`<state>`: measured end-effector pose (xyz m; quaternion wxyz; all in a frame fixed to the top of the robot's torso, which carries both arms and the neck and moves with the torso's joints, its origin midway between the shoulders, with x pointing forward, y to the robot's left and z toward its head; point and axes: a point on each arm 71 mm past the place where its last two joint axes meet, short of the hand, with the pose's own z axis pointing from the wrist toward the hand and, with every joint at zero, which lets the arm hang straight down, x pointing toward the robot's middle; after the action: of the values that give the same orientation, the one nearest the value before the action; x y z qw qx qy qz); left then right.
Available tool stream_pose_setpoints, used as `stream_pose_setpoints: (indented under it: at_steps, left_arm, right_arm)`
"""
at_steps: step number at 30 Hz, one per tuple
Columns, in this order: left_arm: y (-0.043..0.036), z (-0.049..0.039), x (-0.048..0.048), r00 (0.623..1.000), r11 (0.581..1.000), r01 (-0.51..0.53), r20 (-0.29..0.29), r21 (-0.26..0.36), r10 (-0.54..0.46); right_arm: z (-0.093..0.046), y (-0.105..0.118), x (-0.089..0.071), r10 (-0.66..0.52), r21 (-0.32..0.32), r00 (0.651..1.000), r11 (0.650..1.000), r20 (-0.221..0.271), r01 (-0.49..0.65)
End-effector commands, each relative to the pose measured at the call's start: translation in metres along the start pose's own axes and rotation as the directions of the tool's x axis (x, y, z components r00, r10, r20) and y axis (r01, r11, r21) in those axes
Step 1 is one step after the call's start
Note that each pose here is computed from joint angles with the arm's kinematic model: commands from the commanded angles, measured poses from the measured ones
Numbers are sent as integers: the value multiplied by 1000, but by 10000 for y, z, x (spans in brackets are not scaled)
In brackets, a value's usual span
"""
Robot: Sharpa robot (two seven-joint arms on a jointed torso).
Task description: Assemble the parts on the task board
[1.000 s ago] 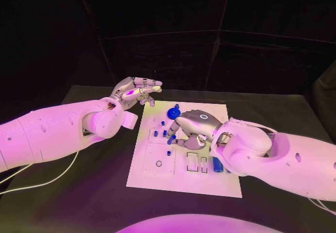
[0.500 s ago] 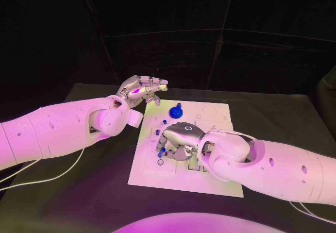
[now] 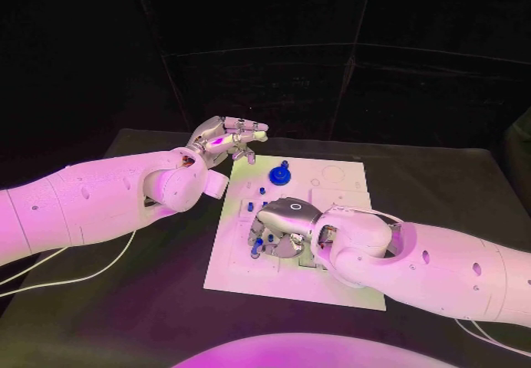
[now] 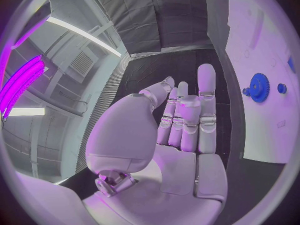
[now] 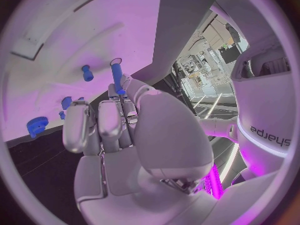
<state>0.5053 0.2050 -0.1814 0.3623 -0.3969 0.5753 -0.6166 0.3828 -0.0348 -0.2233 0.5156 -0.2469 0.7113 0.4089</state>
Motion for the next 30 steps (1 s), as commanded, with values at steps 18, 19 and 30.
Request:
stream_pose_setpoints:
  at_steps: [18,19,30]
  left_arm:
    - [-11,-2,3,1000,1000,8,-10,3,-8]
    - [-11,-2,2,1000,1000,8,-10,3,-8]
    - [-11,-6,1,1000,1000,9,-11,1,-9]
  right_arm:
    - [30,30,65,-55,-8,998,998,-39,54]
    - [32,31,68,-58,-8,998,998,-41,57]
    - [59,65,103,-129,-16,991,992,-47,128]
